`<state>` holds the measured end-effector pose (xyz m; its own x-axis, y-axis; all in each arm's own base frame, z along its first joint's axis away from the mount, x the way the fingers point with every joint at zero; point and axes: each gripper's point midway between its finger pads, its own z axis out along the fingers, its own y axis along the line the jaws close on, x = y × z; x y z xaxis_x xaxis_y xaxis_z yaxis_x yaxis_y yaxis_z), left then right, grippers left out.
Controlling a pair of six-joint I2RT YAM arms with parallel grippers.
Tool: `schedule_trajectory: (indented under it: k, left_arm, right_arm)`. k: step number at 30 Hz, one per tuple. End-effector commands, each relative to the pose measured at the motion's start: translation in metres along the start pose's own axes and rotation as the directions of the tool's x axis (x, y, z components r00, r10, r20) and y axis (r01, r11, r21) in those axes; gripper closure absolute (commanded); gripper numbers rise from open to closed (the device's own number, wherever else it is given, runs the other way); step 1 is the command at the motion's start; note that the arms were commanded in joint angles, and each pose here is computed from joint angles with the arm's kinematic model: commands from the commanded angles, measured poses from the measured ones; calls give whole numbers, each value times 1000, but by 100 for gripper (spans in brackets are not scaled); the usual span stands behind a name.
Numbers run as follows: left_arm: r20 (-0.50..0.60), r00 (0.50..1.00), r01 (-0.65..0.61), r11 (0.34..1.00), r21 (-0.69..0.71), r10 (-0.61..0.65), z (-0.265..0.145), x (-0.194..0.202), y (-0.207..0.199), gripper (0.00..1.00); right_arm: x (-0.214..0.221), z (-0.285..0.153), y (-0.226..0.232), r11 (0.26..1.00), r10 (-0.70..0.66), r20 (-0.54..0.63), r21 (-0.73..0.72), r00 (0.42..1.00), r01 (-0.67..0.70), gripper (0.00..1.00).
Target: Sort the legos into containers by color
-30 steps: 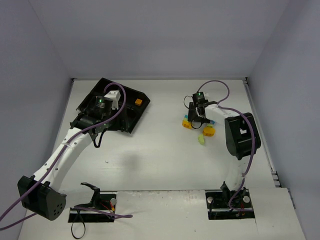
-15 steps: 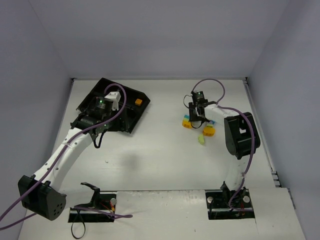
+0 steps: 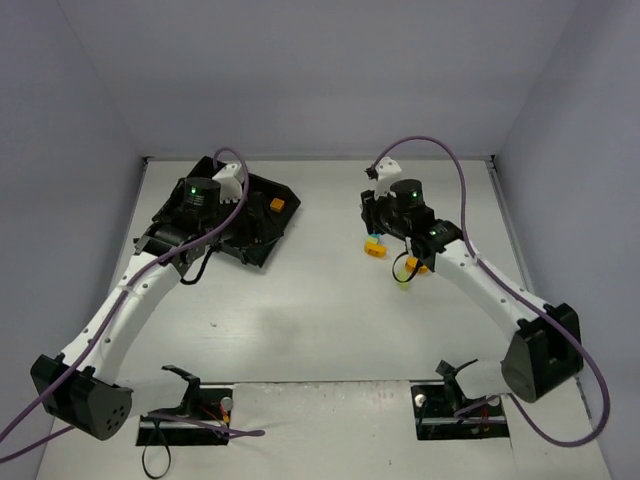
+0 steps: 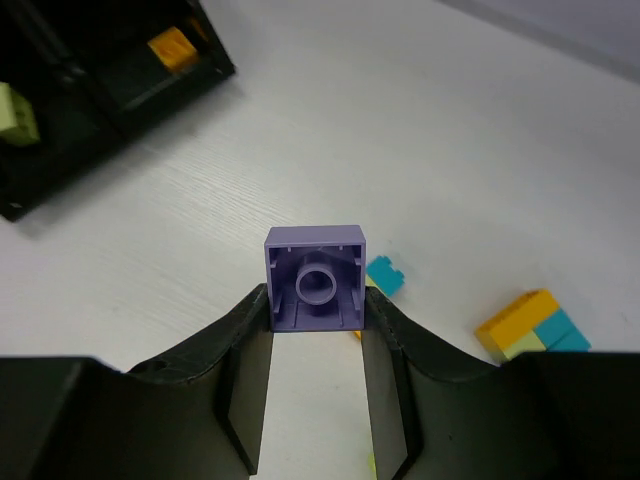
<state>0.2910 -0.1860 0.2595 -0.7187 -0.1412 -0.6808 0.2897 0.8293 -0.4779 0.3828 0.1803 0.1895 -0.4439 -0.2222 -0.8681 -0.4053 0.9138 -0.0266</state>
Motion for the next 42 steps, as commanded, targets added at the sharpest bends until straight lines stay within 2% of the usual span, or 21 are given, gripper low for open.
schedule_trajectory:
  k: [1, 3, 6, 12, 20, 27, 32, 35, 36, 38, 39, 41, 42]
  left_arm:
    - [100, 995, -13, 966, 259, -14, -13, -40, -71, 38]
    - [131, 991, -42, 951, 307, 2, -13, -49, -93, 38]
    - [138, 990, -22, 933, 359, -29, -10, -58, -117, 38]
    - [152, 985, 13, 919, 394, -79, 4, -70, -145, 41]
    - [155, 981, 36, 899, 437, -115, 24, -73, -183, 47]
    - [158, 980, 37, 889, 457, -122, 33, -70, -199, 48]
    - [132, 985, 41, 896, 442, -110, 44, -60, -200, 52]
    - [123, 987, 42, 901, 432, -105, 50, -56, -198, 62]
    - [121, 987, 40, 902, 430, -101, 52, -55, -198, 73]
    - [127, 987, 33, 903, 428, -96, 51, -55, -198, 84]
    - [128, 987, 30, 905, 424, -93, 52, -54, -197, 94]
    - [139, 987, 20, 909, 415, -86, 51, -55, -195, 100]
    - [142, 987, 7, 914, 407, -70, 50, -53, -192, 100]
  right_arm:
    - [-35, -27, 28, 989, -57, 144, -127, 988, 76, 100]
    - [-48, -44, 41, 979, -59, 195, -179, 979, 95, 100]
    - [-63, -66, 57, 961, -61, 260, -244, 964, 127, 100]
    - [-78, -96, 76, 930, -84, 334, -312, 939, 194, 98]
    - [-81, -111, 83, 908, -92, 362, -351, 928, 227, 97]
    - [-81, -114, 84, 905, -88, 368, -359, 925, 229, 97]
    - [-83, -118, 84, 905, -85, 376, -357, 923, 229, 97]
    - [-82, -117, 84, 905, -82, 375, -360, 923, 227, 97]
    - [-82, -117, 84, 905, -81, 373, -361, 924, 225, 97]
    - [-82, -117, 85, 906, -73, 371, -363, 926, 217, 96]
    - [-82, -117, 85, 907, -68, 371, -363, 926, 212, 94]
    - [-81, -117, 84, 910, -61, 368, -360, 928, 203, 89]
    - [-81, -117, 84, 912, -55, 365, -361, 929, 195, 85]
